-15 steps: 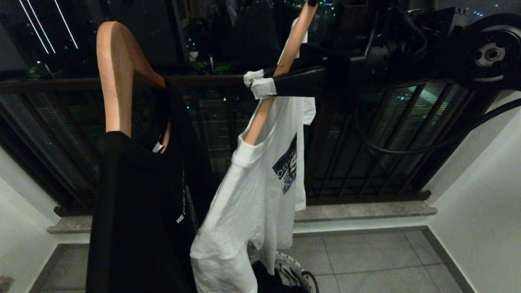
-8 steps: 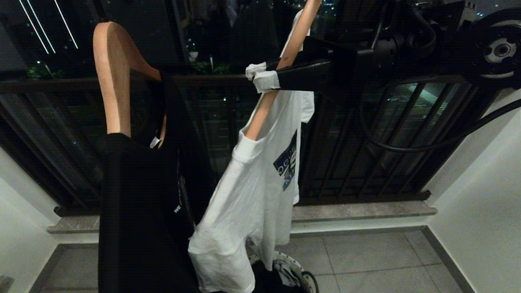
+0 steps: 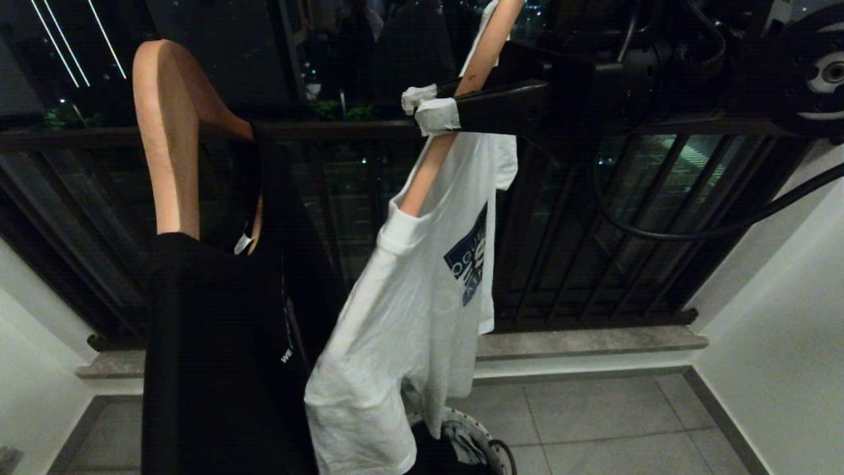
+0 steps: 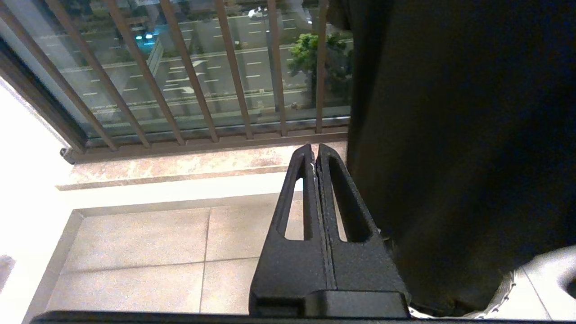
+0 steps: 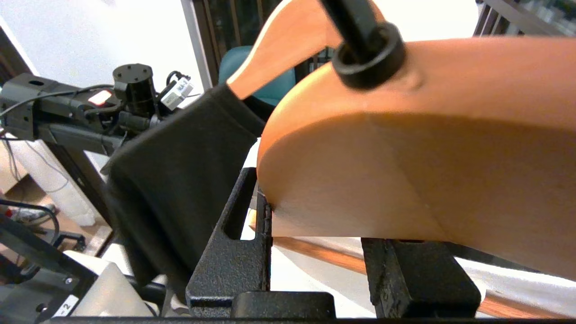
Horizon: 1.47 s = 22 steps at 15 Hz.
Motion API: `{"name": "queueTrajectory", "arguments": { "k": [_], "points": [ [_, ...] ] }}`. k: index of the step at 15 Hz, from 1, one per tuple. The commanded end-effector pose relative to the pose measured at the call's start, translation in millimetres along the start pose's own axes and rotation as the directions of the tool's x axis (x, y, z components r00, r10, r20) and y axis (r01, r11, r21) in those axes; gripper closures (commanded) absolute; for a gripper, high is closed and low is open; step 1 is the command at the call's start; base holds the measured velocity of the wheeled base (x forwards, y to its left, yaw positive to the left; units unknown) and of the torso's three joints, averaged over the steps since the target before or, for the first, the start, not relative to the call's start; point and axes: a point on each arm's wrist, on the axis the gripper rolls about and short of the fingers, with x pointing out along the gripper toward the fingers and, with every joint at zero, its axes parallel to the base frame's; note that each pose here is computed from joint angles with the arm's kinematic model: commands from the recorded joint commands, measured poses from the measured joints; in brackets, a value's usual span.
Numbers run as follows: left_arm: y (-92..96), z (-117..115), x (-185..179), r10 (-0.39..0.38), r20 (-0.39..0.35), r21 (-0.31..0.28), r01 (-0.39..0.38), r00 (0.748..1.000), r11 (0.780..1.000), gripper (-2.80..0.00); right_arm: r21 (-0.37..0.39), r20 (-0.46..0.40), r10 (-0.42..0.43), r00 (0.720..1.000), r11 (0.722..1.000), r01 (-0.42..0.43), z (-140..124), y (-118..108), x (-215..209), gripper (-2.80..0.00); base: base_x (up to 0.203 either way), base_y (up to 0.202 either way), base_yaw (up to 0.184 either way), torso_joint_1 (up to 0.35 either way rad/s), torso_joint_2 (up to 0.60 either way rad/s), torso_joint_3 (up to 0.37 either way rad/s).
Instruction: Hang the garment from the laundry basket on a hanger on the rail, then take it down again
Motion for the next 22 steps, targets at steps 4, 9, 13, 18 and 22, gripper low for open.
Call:
{"name": "queueTrajectory", "arguments": {
  "k": [4, 9, 13, 18, 22],
  "points": [
    [0.0, -1, 0, 0.000, -0.002, 0.000, 0.000, 1.000, 1.000, 0.00, 0.002, 0.000, 0.008, 1.000, 1.000, -0.008, -8, -7, 4, 0.00, 0.000, 0.000, 0.000, 0.000, 0.00, 0.000],
    [0.0, -1, 0, 0.000, -0.002, 0.000, 0.000, 1.000, 1.000, 0.00, -0.001, 0.002, 0.008, 1.000, 1.000, -0.008, -13, -11, 7, 0.00, 0.000, 0.000, 0.000, 0.000, 0.00, 0.000],
    [0.0, -1, 0, 0.000, -0.002, 0.000, 0.000, 1.000, 1.000, 0.00, -0.014, 0.010, 0.006, 1.000, 1.000, -0.006, -12, -13, 7, 0.00, 0.000, 0.000, 0.000, 0.000, 0.00, 0.000],
    [0.0, -1, 0, 0.000, -0.002, 0.000, 0.000, 1.000, 1.000, 0.00, -0.018, 0.018, 0.016, 1.000, 1.000, -0.016, -10, -13, 12, 0.00, 0.000, 0.000, 0.000, 0.000, 0.00, 0.000],
    [0.0, -1, 0, 0.000, -0.002, 0.000, 0.000, 1.000, 1.000, 0.00, -0.032, 0.027, 0.030, 0.999, 0.999, -0.029, -8, -11, 16, 0.00, 0.000, 0.000, 0.000, 0.000, 0.00, 0.000]
  ]
}}
